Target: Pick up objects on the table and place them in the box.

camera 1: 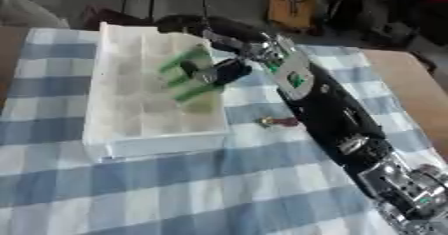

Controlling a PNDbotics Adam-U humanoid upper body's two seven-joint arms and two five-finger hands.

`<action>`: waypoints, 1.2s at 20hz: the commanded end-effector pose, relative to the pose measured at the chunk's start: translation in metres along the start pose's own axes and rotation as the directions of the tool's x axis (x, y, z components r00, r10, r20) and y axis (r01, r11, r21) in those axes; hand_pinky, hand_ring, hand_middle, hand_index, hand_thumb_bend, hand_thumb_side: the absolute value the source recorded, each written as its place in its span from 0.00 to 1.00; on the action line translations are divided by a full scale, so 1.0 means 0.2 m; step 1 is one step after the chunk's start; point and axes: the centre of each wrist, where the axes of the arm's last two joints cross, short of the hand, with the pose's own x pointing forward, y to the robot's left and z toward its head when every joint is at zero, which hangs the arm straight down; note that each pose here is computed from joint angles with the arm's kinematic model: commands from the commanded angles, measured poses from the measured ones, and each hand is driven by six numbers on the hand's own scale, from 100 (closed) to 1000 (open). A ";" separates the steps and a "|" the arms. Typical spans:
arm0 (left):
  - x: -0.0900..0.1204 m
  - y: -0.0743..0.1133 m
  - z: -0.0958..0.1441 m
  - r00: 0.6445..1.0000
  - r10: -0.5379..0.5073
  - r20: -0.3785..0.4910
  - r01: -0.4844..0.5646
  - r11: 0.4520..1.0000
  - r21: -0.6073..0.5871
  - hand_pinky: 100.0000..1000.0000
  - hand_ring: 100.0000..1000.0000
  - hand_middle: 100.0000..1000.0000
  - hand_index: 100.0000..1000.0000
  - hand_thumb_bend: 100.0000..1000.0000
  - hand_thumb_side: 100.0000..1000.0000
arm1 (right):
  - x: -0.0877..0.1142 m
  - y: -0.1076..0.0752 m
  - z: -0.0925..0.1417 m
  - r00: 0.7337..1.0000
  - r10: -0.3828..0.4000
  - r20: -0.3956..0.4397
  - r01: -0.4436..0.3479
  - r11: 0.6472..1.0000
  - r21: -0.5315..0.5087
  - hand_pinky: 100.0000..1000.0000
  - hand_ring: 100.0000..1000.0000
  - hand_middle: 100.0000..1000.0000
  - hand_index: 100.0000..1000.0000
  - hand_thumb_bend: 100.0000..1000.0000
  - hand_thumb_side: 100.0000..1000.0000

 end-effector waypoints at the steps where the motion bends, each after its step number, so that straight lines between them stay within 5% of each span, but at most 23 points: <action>1: 0.03 0.00 -0.01 1.000 -0.009 0.023 0.009 1.000 -0.005 0.42 1.00 0.98 0.80 0.16 0.69 | 0.00 -0.10 0.02 0.987 0.102 0.124 -0.106 0.994 0.028 1.00 0.95 1.00 1.00 0.00 0.18; 3: 0.03 0.00 -0.01 1.000 -0.007 0.023 0.007 1.000 -0.005 0.42 1.00 0.98 0.80 0.16 0.69 | 0.00 -0.08 0.01 0.989 0.085 0.122 -0.083 0.996 -0.016 0.96 0.93 1.00 1.00 0.00 0.28; 9: 0.03 0.00 -0.01 1.000 -0.001 0.031 0.002 1.000 -0.004 0.42 1.00 0.98 0.80 0.16 0.69 | 0.03 -0.06 -0.02 0.985 0.050 0.164 -0.050 0.999 -0.008 0.91 0.91 1.00 1.00 0.00 0.24; 10: 0.03 0.00 -0.01 0.999 -0.001 0.032 0.001 1.000 -0.004 0.42 1.00 0.98 0.80 0.16 0.69 | 0.03 -0.06 -0.02 0.985 0.046 0.167 -0.046 0.999 -0.007 0.84 0.87 0.99 1.00 0.00 0.55; 11: 0.03 0.00 -0.01 0.999 0.002 0.035 -0.002 1.000 -0.002 0.42 1.00 0.97 0.80 0.17 0.69 | 0.04 -0.06 -0.05 0.982 0.042 0.185 -0.041 0.999 -0.008 0.84 0.86 0.99 1.00 0.00 0.12; 16: 0.03 0.00 -0.02 0.998 0.019 0.057 -0.019 1.000 0.005 0.42 1.00 0.97 0.80 0.17 0.69 | 0.05 -0.07 -0.12 0.978 -0.004 0.210 0.006 1.000 -0.009 0.86 0.86 0.97 1.00 0.00 0.27; 17: 0.03 0.00 -0.02 0.998 0.021 0.060 -0.021 1.000 0.004 0.42 1.00 0.97 0.80 0.18 0.69 | 0.05 -0.07 -0.14 0.978 -0.013 0.209 0.015 1.000 -0.004 0.87 0.86 0.97 1.00 0.00 0.39; 20: 0.03 -0.01 -0.03 0.998 0.029 0.063 -0.029 1.000 -0.003 0.42 1.00 0.97 0.79 0.18 0.69 | 0.05 -0.08 -0.18 0.973 -0.016 0.231 0.011 1.000 0.023 0.90 0.87 0.98 1.00 0.00 0.39; 21: 0.03 -0.01 -0.03 0.997 0.030 0.064 -0.030 1.000 -0.004 0.42 1.00 0.97 0.79 0.18 0.69 | 0.05 -0.07 -0.18 0.972 -0.017 0.234 0.010 1.000 0.030 0.92 0.89 0.98 1.00 0.00 0.49; 24: 0.03 -0.01 -0.04 0.997 0.033 0.065 -0.032 0.999 -0.003 0.42 1.00 0.97 0.79 0.18 0.70 | 0.03 -0.05 -0.15 0.980 -0.055 0.190 0.051 0.998 0.028 0.90 0.88 0.97 1.00 0.00 0.51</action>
